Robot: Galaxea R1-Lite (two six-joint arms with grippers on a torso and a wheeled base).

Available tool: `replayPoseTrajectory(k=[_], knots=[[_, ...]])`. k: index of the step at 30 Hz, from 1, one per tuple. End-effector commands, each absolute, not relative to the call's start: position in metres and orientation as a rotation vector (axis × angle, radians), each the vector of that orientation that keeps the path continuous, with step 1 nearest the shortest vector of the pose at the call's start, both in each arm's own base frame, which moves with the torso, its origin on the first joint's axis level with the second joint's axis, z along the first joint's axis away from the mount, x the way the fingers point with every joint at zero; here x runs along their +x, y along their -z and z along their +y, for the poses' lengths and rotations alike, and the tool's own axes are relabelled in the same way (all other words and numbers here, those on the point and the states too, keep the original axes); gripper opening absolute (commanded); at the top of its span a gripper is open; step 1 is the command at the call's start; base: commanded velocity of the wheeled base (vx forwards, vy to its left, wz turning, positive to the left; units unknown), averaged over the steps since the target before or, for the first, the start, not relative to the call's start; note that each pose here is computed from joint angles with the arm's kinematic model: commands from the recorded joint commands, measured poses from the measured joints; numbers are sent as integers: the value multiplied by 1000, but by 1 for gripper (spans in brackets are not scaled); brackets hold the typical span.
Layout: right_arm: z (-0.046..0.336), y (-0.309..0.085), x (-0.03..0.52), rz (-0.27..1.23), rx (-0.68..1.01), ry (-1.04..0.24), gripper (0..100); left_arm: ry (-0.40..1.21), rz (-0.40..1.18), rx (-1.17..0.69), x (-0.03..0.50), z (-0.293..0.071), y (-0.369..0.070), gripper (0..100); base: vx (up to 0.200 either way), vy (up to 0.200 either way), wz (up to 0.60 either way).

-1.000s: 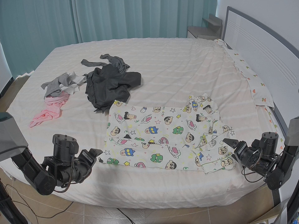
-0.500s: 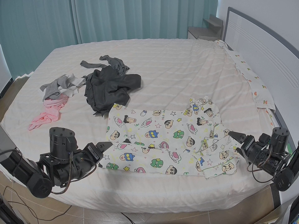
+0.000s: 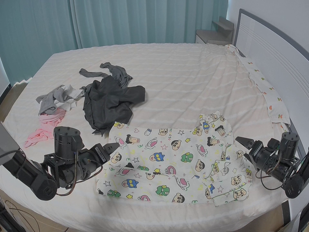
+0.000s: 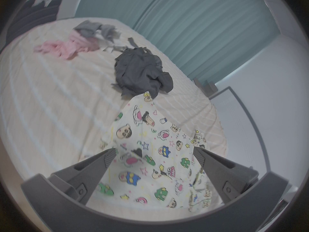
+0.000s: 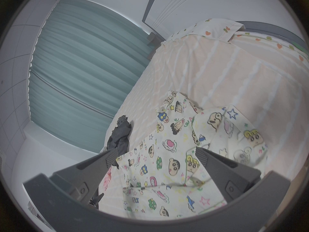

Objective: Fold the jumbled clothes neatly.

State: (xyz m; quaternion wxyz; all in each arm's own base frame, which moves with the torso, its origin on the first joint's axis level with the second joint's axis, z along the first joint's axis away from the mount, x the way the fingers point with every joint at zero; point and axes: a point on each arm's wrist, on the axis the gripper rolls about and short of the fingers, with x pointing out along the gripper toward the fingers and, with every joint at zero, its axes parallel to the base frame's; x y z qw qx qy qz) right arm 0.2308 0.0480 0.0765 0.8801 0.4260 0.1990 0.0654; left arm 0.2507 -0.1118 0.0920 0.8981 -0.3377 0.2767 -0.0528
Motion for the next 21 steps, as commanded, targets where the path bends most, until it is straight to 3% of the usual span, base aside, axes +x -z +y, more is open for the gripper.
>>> replayPoseTrajectory(k=[1, 6, 13, 21], knots=[[49, -74, 229, 427, 878, -140, 100, 72, 554, -606, 274, -106, -83, 100, 0, 0, 0], [52, -74, 228, 437, 873, -151, 100, 30, 573, -460, 301, -93, -76, 100, 0, 0, 0], [54, -70, 227, 458, 869, -149, 100, 26, 727, -213, 348, -85, -62, 100, 0, 0, 0], [55, -66, 226, 474, 849, -147, 100, 75, 745, -178, 392, -101, -26, 100, 0, 0, 0]])
